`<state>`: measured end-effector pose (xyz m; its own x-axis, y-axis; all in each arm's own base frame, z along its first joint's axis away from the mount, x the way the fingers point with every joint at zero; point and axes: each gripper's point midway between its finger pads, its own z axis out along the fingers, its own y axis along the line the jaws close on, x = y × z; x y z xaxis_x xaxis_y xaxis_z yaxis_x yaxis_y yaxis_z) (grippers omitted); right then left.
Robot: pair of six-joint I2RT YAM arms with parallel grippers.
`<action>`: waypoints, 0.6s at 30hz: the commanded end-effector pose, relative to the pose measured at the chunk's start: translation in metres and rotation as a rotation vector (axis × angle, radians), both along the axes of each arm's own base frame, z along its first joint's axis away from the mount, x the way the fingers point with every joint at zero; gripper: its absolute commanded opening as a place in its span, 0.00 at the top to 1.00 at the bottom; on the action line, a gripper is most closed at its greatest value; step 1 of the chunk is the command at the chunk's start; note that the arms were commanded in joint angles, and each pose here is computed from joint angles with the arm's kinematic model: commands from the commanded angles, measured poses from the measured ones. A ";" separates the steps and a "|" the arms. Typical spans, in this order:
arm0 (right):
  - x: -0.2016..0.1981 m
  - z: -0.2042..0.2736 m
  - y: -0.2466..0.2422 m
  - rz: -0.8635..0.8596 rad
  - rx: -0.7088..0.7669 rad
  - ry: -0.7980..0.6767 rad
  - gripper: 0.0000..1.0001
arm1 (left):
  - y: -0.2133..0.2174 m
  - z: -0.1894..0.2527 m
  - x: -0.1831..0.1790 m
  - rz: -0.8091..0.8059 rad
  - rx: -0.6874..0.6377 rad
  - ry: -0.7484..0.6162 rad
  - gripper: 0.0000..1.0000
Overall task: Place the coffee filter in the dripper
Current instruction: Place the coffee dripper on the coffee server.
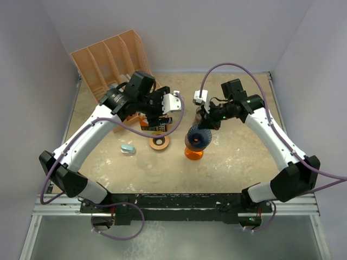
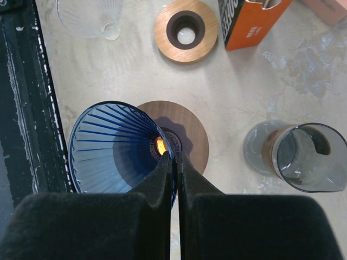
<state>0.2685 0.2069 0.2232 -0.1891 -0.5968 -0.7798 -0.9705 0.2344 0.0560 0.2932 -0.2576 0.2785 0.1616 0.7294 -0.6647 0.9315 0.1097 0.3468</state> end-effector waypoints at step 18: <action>0.014 -0.020 0.006 -0.050 -0.062 0.072 1.00 | -0.014 -0.026 -0.032 -0.144 0.105 -0.020 0.31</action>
<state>0.2733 0.2129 0.2004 -0.2538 -0.6224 -0.7404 -0.9602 0.2542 0.1155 0.2734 -0.2650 0.2484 0.2027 0.7673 -0.6084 0.9458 0.0077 0.3248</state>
